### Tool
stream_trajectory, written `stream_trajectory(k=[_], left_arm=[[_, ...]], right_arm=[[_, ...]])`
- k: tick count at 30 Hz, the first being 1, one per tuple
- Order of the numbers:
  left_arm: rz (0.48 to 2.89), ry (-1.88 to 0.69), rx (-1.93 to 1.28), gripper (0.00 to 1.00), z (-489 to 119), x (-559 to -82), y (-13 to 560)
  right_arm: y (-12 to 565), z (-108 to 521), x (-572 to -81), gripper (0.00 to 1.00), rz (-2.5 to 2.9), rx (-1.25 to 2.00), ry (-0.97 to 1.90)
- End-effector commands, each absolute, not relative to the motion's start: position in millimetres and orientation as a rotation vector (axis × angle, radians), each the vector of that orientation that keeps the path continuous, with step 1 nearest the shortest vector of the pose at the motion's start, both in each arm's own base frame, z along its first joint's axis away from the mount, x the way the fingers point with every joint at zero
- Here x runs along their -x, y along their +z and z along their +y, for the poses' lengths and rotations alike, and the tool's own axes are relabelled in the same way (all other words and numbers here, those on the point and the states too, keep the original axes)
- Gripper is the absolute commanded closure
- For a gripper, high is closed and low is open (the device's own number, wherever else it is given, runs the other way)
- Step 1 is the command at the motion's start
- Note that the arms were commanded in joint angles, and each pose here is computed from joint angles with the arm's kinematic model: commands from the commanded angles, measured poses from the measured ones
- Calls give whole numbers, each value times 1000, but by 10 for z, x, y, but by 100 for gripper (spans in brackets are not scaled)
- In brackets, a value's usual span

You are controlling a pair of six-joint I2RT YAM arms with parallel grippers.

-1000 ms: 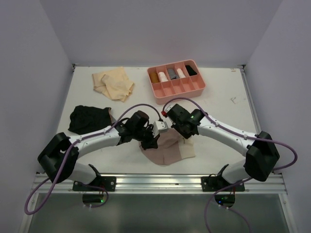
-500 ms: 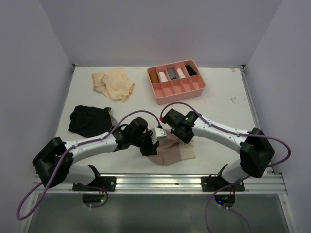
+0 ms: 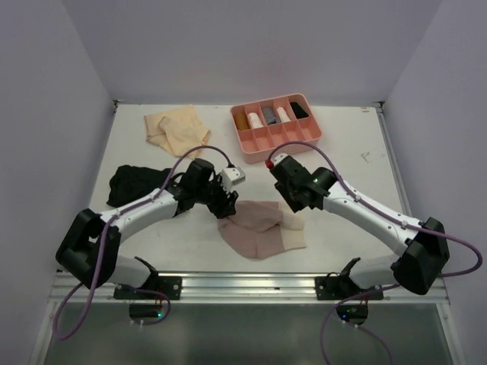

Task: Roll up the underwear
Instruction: Fold the underwear

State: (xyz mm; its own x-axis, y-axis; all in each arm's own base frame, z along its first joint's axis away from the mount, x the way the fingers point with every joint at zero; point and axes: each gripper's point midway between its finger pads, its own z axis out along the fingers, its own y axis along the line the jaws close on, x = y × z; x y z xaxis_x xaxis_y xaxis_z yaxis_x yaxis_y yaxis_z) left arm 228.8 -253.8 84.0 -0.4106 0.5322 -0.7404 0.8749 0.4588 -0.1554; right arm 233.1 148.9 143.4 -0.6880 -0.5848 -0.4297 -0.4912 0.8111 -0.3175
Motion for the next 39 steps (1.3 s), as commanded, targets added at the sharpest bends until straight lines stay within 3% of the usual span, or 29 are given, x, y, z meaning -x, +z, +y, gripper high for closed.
stream_trajectory(k=[1, 8, 13, 22, 28, 31, 34, 39], left_arm=[[2144, -684, -1024, 42, -2398, -2753, 964], [2240, -702, -949, 41, -2244, -3037, 846], [2318, -746, -926, 42, -2215, -3056, 668], [2458, -875, -1018, 45, -2159, -2989, 342], [2527, -1019, -1034, 63, -2016, -2874, 317], [2536, -1136, -1043, 87, -2075, -2867, 426], [2512, -1239, -1059, 99, -2142, -2931, 535], [2497, -1302, -999, 100, -2106, -3111, 617]], right_arm=[[1354, 1611, -2513, 64, 2508, 679, -152], [1046, 1672, -2686, 68, 2590, 528, 91], [906, 1752, -2745, 64, 2633, 548, 124], [1181, 2050, -2974, 64, 2574, 466, 286], [1446, 2036, -2995, 64, 2577, 456, 282], [1415, 1980, -2944, 63, 2614, 475, 259], [1392, 1990, -2893, 64, 2634, 497, 284], [1319, 1949, -2893, 64, 2665, 499, 298]])
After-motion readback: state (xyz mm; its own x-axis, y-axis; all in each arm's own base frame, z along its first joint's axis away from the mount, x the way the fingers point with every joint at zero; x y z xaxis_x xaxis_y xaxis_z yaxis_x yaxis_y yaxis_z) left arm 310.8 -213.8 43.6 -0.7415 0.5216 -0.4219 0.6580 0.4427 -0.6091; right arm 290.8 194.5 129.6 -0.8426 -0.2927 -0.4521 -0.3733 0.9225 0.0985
